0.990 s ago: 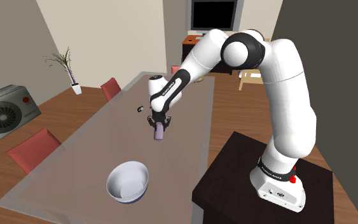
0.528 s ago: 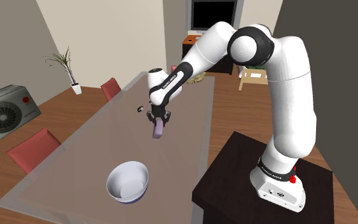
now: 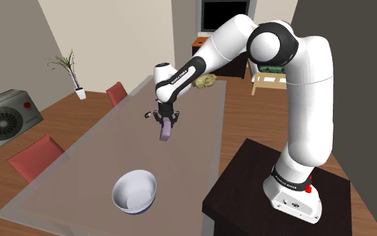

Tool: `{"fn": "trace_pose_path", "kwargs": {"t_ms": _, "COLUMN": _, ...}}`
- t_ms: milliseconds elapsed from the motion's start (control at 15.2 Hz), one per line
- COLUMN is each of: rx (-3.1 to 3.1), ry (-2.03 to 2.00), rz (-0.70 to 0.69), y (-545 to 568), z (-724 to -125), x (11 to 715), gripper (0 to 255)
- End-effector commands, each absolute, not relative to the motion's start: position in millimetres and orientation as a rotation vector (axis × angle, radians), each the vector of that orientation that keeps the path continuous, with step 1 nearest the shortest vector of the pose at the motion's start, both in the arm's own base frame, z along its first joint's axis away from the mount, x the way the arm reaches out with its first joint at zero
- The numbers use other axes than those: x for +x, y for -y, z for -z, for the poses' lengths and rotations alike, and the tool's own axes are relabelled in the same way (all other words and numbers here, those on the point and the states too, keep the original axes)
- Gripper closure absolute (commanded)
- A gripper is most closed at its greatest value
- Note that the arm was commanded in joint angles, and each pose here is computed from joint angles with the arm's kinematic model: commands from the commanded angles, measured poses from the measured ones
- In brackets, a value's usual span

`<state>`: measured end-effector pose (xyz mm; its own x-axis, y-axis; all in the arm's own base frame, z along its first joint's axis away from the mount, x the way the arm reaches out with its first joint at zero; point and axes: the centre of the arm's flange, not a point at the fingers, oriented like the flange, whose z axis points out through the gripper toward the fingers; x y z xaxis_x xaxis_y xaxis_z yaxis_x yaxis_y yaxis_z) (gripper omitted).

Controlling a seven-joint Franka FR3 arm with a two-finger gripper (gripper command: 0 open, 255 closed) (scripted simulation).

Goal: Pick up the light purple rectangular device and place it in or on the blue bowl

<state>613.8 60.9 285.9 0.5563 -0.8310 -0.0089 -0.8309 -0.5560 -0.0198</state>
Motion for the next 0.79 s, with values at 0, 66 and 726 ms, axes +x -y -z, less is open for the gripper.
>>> {"fn": "trace_pose_path", "kwargs": {"t_ms": 0, "rx": -2.752, "ry": -1.470, "rz": 0.002, "y": -60.5, "z": -296.8, "x": 612.7, "gripper": 255}}
{"fn": "trace_pose_path", "kwargs": {"t_ms": 66, "rx": -2.752, "ry": -1.470, "rz": 0.002, "y": -60.5, "z": -302.1, "x": 612.7, "gripper": 255}}
{"fn": "trace_pose_path", "kwargs": {"t_ms": 726, "rx": -2.752, "ry": -1.470, "rz": 0.002, "y": -123.4, "z": -328.1, "x": 593.0, "gripper": 255}}
